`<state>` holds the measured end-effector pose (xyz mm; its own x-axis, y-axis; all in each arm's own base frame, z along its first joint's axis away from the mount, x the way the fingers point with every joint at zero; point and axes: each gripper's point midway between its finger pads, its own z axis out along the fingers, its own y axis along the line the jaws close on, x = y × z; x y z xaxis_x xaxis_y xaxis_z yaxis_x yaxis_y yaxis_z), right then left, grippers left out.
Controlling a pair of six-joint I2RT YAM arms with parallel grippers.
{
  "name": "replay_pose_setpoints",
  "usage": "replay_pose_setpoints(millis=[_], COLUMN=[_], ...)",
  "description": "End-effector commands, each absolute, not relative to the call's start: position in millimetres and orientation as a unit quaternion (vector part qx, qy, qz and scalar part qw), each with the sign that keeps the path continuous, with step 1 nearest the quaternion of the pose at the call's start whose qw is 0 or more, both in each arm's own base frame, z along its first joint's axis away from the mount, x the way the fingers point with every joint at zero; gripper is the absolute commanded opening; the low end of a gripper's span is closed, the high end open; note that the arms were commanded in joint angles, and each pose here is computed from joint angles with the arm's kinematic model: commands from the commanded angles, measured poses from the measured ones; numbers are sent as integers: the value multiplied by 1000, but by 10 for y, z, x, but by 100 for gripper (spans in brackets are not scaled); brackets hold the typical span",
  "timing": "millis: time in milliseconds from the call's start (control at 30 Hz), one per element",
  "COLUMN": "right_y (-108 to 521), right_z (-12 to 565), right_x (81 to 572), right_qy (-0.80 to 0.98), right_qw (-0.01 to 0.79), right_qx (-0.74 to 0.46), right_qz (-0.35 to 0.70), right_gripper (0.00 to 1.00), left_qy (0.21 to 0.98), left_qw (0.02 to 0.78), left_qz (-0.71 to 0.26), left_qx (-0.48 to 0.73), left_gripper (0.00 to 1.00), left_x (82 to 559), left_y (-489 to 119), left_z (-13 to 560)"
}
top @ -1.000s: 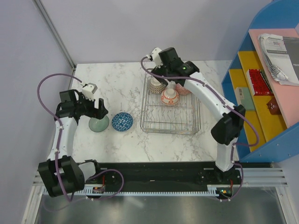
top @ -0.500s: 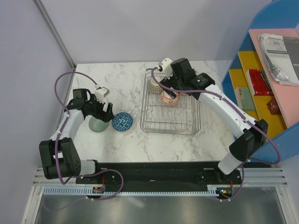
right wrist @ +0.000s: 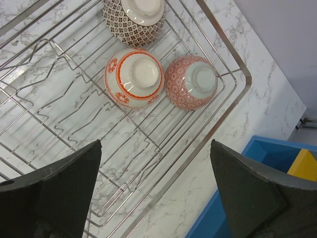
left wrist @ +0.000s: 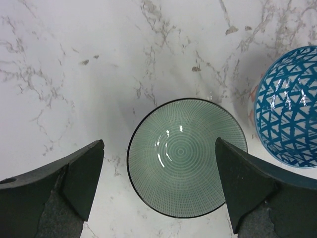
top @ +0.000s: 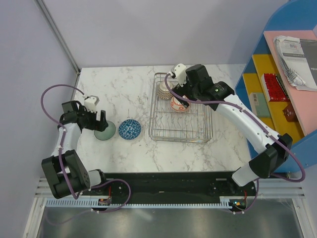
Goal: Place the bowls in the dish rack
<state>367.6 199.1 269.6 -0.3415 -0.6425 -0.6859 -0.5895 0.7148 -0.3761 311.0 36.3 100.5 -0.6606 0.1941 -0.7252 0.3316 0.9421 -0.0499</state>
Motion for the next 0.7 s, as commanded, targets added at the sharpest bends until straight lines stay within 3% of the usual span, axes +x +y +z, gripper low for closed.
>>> replay_pose_setpoints(millis=[0, 267, 367, 400, 500, 667], right_y=[2011, 2003, 1996, 2000, 1985, 1874], right_z=[2840, 2885, 2893, 2898, 2878, 2845], right_x=[3634, 3574, 3573, 3568, 3563, 3596], right_qy=[811, 808, 808, 808, 809, 812], right_qw=[457, 461, 463, 463, 461, 458], right_qx=[-366, -366, -364, -364, -366, -360], right_qz=[-10, -2, -1, 0, -4, -28], right_gripper=[98, 98, 98, 98, 98, 98], left_qy=[917, 932, 934, 935, 937, 939], left_qw=[365, 329, 321, 317, 309, 301], left_qz=[-88, -91, -90, -91, -94, -98], left_qx=[134, 125, 129, 130, 133, 136], left_gripper=[100, 98, 89, 79, 63, 49], left_x=[3010, 2884, 2888, 2886, 2894, 2892], left_y=[473, 576, 602, 603, 613, 613], left_z=[783, 487, 433, 409, 364, 330])
